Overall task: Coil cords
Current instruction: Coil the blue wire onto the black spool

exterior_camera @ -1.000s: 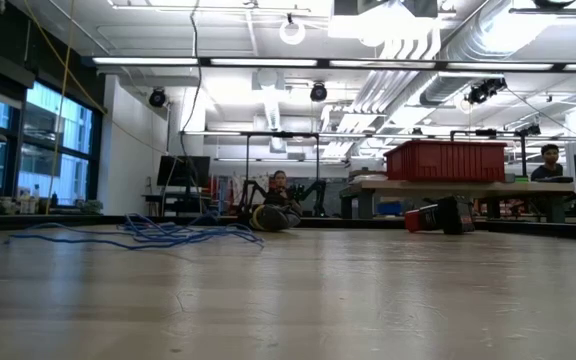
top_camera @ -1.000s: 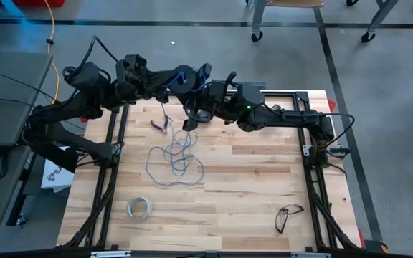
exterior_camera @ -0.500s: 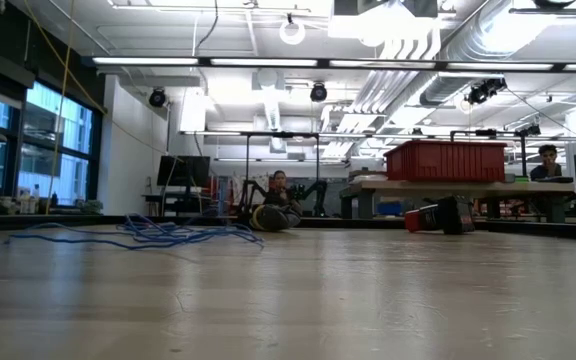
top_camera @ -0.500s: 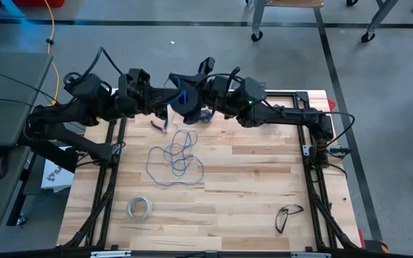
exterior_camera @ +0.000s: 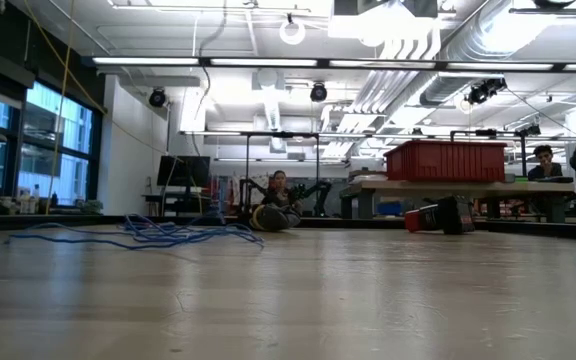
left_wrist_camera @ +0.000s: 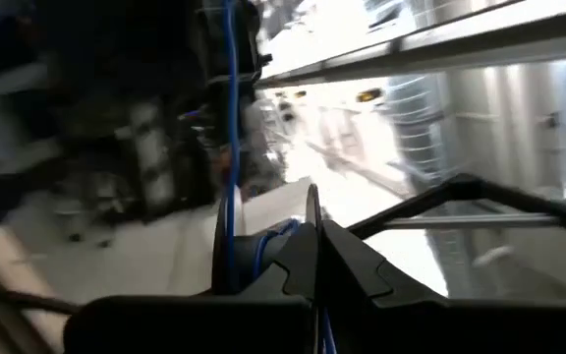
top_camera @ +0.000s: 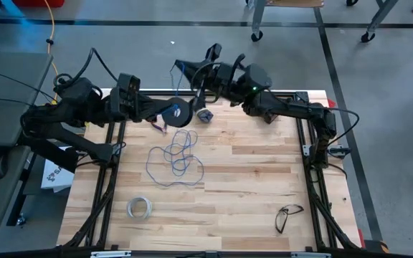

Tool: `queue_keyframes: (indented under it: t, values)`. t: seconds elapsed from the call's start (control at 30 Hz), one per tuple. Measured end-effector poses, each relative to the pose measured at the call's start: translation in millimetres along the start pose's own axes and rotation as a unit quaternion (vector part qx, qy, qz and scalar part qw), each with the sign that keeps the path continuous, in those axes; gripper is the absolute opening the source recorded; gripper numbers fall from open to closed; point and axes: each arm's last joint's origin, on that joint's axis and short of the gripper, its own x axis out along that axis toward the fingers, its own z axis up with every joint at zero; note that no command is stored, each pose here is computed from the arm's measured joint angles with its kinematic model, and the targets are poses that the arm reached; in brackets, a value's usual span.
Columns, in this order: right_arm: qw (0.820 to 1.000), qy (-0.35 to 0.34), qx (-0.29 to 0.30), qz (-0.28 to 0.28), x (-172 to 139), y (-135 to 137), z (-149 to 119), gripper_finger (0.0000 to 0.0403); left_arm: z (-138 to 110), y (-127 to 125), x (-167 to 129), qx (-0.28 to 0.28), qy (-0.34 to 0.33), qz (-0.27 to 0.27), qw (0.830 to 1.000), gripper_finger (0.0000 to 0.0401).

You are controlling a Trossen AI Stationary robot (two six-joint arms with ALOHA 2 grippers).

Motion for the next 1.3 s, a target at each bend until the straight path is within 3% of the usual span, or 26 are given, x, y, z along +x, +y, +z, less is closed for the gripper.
queue_keyframes:
  t: [0.3, 0.47, 0.6, 0.8, 1.0, 1.13, 1.3]
  values:
    - [0.998, 0.052, -0.020, 0.001, -7.8, -19.2, 16.1, 0.0000, 12.2, -3.2, -32.4, 0.109, -0.035, 0.070, 0.991, 0.0000]
    - [0.997, 0.074, -0.024, 0.006, -11.5, -20.9, 22.7, 0.0000, 23.7, -5.2, -41.1, 0.201, -0.073, 0.088, 0.973, 0.0000]
    - [0.995, 0.100, -0.023, 0.012, -14.1, -21.1, 23.6, 0.0000, 34.1, -8.6, -50.3, 0.318, -0.105, 0.110, 0.936, 0.0000]
    - [0.992, 0.124, 0.007, 0.009, -18.7, -23.2, 29.8, 0.0000, 43.2, -10.5, -53.0, 0.503, -0.136, 0.165, 0.837, 0.0000]
    - [0.988, 0.148, 0.034, 0.012, -20.0, -21.9, 25.2, 0.0000, 43.8, -16.5, -37.9, 0.615, -0.144, 0.120, 0.766, 0.0000]
    - [0.984, 0.168, 0.064, 0.011, -21.2, -20.9, 21.7, 0.0000, 41.2, -17.3, -28.5, 0.641, -0.139, 0.078, 0.750, 0.0000]
    - [0.978, 0.178, 0.110, 0.007, -21.9, -19.9, 19.9, 0.0000, 38.3, -18.5, -21.0, 0.633, -0.134, 0.022, 0.763, 0.0000]
